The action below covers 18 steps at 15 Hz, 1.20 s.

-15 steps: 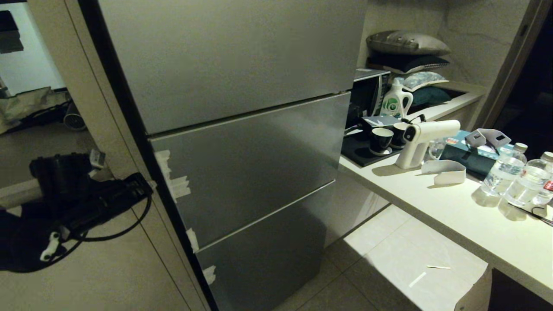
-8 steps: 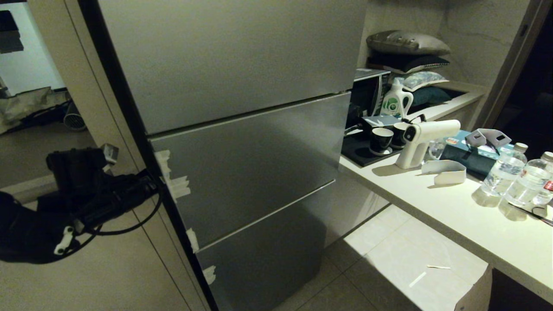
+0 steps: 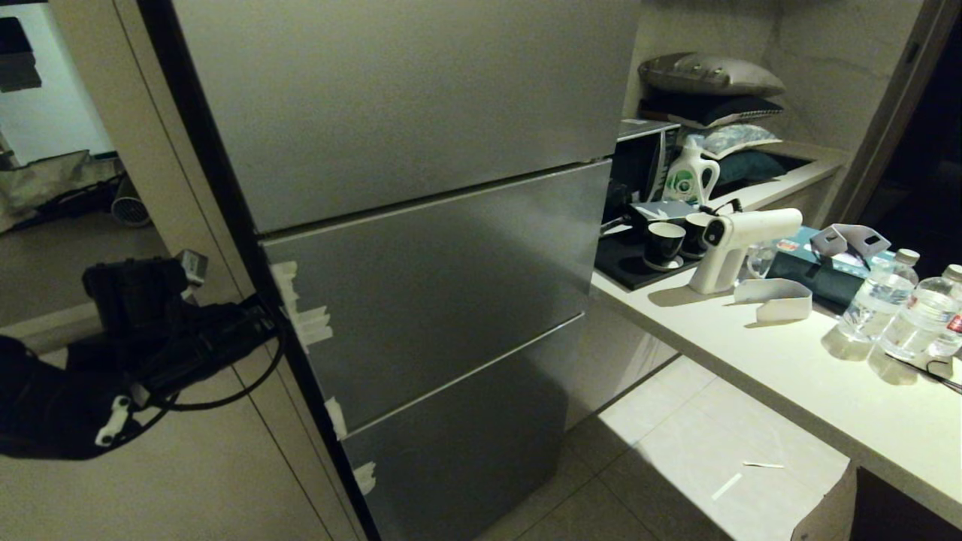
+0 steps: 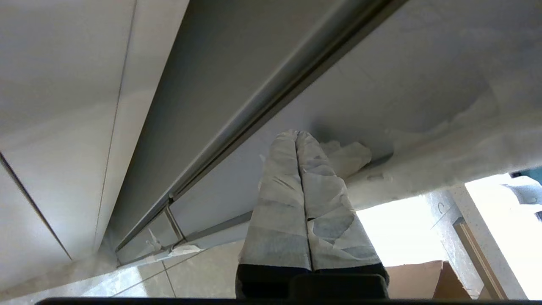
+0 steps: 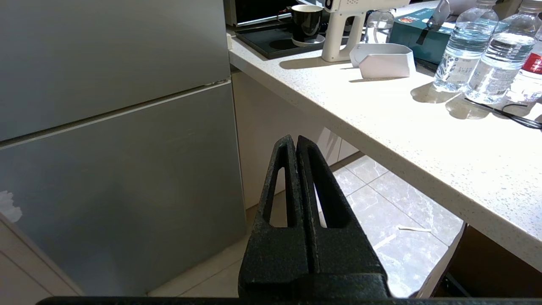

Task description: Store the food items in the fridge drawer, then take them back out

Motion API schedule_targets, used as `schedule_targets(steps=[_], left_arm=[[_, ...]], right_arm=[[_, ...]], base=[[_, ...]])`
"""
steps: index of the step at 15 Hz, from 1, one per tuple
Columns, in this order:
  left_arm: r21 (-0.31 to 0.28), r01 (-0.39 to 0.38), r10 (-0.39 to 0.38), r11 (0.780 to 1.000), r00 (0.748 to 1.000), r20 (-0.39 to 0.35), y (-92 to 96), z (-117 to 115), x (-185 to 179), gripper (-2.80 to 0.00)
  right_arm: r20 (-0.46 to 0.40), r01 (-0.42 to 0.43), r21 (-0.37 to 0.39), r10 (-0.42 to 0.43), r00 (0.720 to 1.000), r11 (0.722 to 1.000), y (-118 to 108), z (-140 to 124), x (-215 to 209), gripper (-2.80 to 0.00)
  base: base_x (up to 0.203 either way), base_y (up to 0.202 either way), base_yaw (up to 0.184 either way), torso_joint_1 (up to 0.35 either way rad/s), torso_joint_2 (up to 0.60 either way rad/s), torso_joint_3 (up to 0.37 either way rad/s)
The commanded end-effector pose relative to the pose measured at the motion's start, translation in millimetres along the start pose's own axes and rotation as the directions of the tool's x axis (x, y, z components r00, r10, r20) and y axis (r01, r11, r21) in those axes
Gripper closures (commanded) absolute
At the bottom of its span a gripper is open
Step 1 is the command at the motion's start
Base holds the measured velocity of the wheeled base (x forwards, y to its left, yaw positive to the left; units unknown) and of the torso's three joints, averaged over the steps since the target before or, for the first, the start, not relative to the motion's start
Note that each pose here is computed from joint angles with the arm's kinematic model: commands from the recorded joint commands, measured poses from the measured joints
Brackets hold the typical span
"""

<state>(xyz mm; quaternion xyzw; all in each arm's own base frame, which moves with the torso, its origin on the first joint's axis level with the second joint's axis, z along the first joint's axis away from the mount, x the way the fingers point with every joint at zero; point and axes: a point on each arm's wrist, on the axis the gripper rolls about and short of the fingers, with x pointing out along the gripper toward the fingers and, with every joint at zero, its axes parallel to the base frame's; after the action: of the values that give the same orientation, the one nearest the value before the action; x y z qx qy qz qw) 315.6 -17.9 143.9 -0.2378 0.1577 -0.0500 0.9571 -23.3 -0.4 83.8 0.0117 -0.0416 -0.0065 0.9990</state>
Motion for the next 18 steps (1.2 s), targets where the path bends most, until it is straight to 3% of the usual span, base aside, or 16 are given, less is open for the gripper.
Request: schedule_targets(steps=[1, 12, 18], left_arm=[[0.004, 0.028, -0.028, 1.000, 1.000, -0.008, -7.3, -2.1, -6.9, 0.00], [0.021, 0.076, -0.075, 0.997, 0.996, -0.040, -21.5, -17.3, -38.4, 0.00], [0.054, 0.208, -0.202, 0.977, 0.973, -0.109, -51.3, -44.8, -82.1, 0.00]], right_arm=[[-0.031, 0.000, 0.000, 0.000, 1.000, 1.000, -0.2, -8.6, 1.8, 0.00], [-0.031, 0.001, 0.001, 0.000, 1.000, 1.000, -0.2, -8.6, 1.8, 0.00], [-0.031, 0.001, 0.001, 0.000, 1.000, 1.000, -0.2, -8.6, 1.8, 0.00]], base=[[0.000, 0.000, 0.000, 0.000, 0.00, 0.000], [0.000, 0.000, 0.000, 0.000, 0.00, 0.000], [0.000, 0.000, 0.000, 0.000, 0.00, 0.000]])
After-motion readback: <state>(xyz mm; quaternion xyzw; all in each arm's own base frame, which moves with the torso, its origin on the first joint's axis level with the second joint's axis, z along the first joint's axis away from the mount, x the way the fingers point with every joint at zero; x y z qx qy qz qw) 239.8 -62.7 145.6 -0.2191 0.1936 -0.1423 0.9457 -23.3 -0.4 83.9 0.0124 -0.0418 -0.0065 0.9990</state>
